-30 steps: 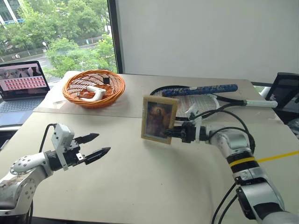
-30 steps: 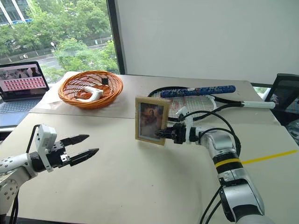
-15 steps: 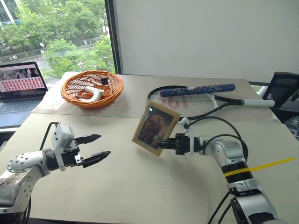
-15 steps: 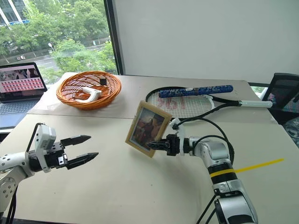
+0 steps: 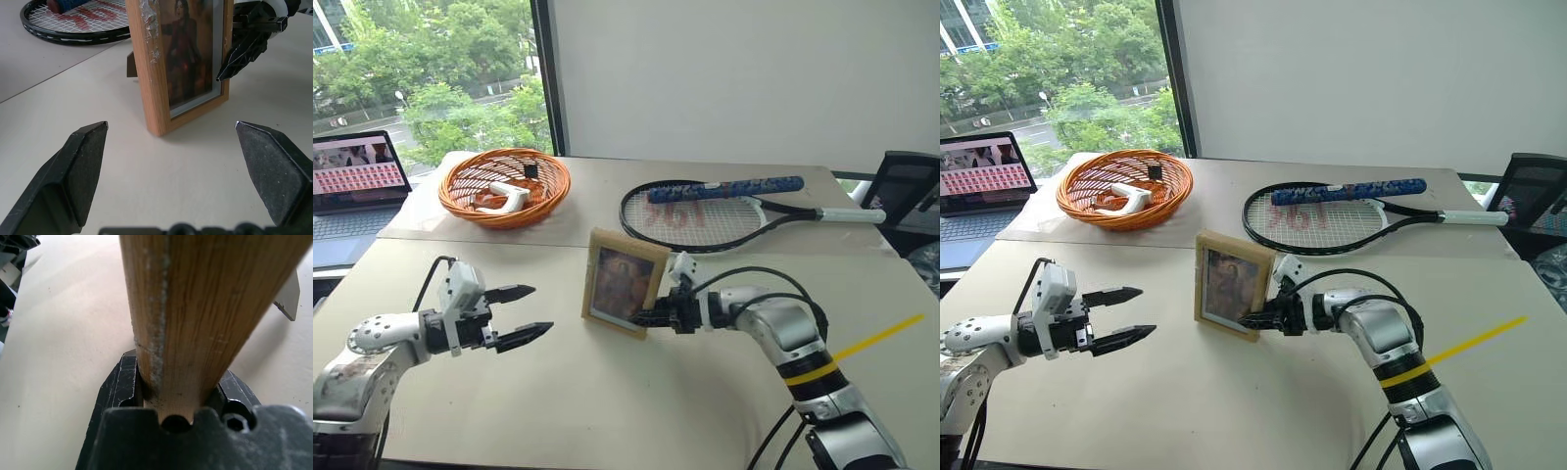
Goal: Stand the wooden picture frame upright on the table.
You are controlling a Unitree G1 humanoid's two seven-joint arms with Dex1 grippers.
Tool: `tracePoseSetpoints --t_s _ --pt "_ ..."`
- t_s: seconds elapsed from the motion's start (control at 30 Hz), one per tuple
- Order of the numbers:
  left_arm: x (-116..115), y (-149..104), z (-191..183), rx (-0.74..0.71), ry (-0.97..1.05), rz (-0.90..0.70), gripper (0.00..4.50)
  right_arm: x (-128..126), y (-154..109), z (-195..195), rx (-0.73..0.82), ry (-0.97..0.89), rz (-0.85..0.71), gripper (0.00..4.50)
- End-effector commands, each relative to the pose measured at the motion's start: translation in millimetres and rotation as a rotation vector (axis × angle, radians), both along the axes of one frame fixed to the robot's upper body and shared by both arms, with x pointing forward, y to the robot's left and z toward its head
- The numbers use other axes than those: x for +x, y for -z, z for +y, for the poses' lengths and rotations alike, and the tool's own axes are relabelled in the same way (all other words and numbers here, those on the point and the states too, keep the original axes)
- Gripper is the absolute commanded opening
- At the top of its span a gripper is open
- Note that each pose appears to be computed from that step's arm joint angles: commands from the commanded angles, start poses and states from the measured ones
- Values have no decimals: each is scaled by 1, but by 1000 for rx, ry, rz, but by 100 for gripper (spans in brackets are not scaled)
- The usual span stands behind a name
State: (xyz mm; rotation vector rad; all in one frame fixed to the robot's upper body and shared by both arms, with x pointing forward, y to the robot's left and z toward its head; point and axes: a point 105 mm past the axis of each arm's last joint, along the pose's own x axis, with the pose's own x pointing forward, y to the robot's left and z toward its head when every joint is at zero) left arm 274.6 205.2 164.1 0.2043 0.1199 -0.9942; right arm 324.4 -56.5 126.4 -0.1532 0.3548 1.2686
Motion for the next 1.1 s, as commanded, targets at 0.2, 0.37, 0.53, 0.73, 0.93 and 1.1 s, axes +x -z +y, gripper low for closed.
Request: tracePoseSetpoints --t_s 0.2,0.37,0.53,0.73,0.93,1.1 --pt "7 -5 -4 -4 26 -36 450 14 -16 -19 12 124 -41 382" --pt "10 -3 -5 -14 30 -28 450 16 -31 -46 58 200 -24 441" --pt "14 -2 0 -38 -25 9 450 -3 -49 -90 130 228 -24 441" --pt "18 -3 7 -77 -144 -26 450 -32 -60 -124 147 231 -160 441" --pt "20 22 6 4 -294 -43 450 -51 -49 -136 74 277 -315 441" --pt "11 34 -3 2 -281 -1 450 -61 -46 -130 111 331 -334 441"
